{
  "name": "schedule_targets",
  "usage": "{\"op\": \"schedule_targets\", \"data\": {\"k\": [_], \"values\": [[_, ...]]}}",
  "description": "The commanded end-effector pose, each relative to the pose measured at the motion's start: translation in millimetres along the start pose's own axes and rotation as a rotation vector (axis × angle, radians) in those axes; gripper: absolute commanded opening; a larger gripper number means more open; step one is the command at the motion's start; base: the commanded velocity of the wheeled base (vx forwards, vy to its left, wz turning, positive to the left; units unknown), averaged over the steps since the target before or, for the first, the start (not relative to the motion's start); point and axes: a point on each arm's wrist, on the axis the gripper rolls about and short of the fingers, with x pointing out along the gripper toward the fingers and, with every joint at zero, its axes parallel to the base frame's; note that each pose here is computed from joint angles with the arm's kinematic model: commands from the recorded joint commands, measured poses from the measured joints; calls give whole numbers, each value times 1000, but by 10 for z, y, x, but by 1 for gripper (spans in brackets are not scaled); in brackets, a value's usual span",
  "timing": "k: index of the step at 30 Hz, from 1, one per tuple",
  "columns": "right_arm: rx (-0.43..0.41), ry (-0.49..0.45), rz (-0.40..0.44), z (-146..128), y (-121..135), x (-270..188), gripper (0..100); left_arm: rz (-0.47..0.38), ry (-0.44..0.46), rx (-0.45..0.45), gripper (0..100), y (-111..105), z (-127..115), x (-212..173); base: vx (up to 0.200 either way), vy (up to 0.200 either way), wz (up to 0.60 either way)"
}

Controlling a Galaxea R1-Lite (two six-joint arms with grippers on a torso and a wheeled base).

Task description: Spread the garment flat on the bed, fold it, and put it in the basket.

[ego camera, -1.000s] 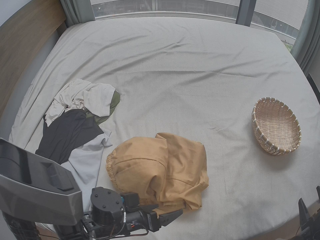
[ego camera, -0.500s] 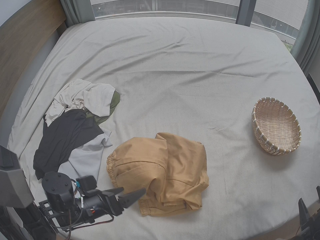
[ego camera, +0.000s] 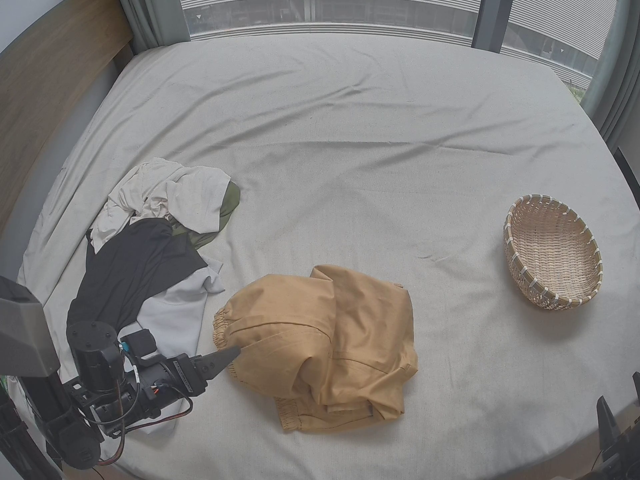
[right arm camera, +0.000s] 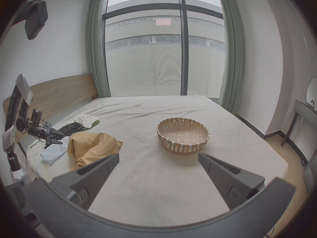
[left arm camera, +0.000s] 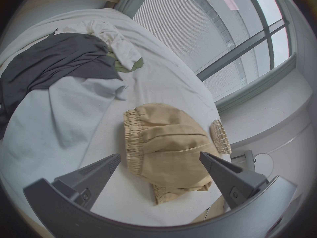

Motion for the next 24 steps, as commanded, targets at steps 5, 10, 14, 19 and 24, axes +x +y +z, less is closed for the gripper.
{"op": "schedule_targets", "data": {"k": [5, 10, 14, 19, 24], "values": [[1, 9, 1, -46, 0, 6, 100, 63, 74, -9, 100, 209, -122, 356, 0, 0, 0], [1, 9, 1, -46, 0, 6, 100, 22, 34, 1, 100, 156, -47, 502, 0, 0, 0], [1, 9, 1, -46, 0, 6, 100, 1, 10, 6, 100, 134, -2, 595, 0, 0, 0], [1, 9, 1, -46, 0, 6, 100, -26, -26, -6, 100, 88, 72, 652, 0, 0, 0], [1, 9, 1, -46, 0, 6, 100, -64, -69, -22, 100, 7, 165, 683, 0, 0, 0]]}}
